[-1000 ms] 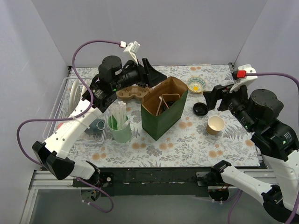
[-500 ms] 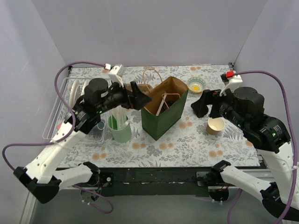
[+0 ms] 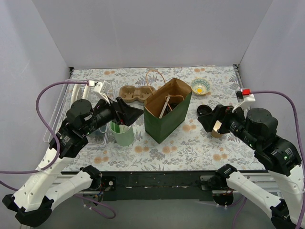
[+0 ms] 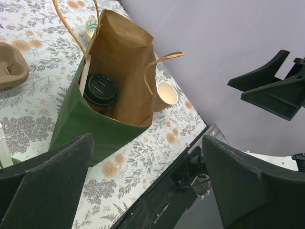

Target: Pack the takeout coffee

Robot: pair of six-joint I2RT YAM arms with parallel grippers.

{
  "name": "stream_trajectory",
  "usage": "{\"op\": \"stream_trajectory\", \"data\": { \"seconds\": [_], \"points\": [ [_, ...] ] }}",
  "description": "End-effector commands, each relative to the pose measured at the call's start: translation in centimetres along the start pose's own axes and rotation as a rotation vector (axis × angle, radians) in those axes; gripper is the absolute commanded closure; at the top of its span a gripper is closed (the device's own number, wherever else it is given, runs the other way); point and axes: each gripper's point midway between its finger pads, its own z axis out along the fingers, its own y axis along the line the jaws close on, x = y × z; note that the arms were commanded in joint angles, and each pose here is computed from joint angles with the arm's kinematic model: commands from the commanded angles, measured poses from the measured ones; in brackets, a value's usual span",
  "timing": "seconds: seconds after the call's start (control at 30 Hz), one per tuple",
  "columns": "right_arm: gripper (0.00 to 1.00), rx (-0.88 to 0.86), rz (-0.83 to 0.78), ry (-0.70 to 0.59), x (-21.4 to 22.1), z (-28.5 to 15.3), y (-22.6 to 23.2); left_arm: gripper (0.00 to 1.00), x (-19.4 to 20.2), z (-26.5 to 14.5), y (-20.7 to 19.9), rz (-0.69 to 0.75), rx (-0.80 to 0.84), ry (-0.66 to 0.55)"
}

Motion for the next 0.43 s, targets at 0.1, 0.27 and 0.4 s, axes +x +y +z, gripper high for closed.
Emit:
{"op": "stream_trajectory", "data": {
  "seconds": [0.1,0.27,0.4],
  "points": [
    [0.01,-0.044,0.018,-0.130,-2.4,-1.2,0.7,0.02,0.0,-0.6,-0.2,-0.020,0.011,-0.016],
    [0.01,-0.059,-0.005,-0.155,-3.0,-1.6,1.0,0.02,-0.3,-1.0,-0.4,-0.025,0.020,-0.050],
    [0.01,-0.048,-0.024,-0.141,-3.1,-1.8,0.9,0.02,-0.3,-0.9,-0.3,-0.032,0.017,-0.056]
  ]
}}
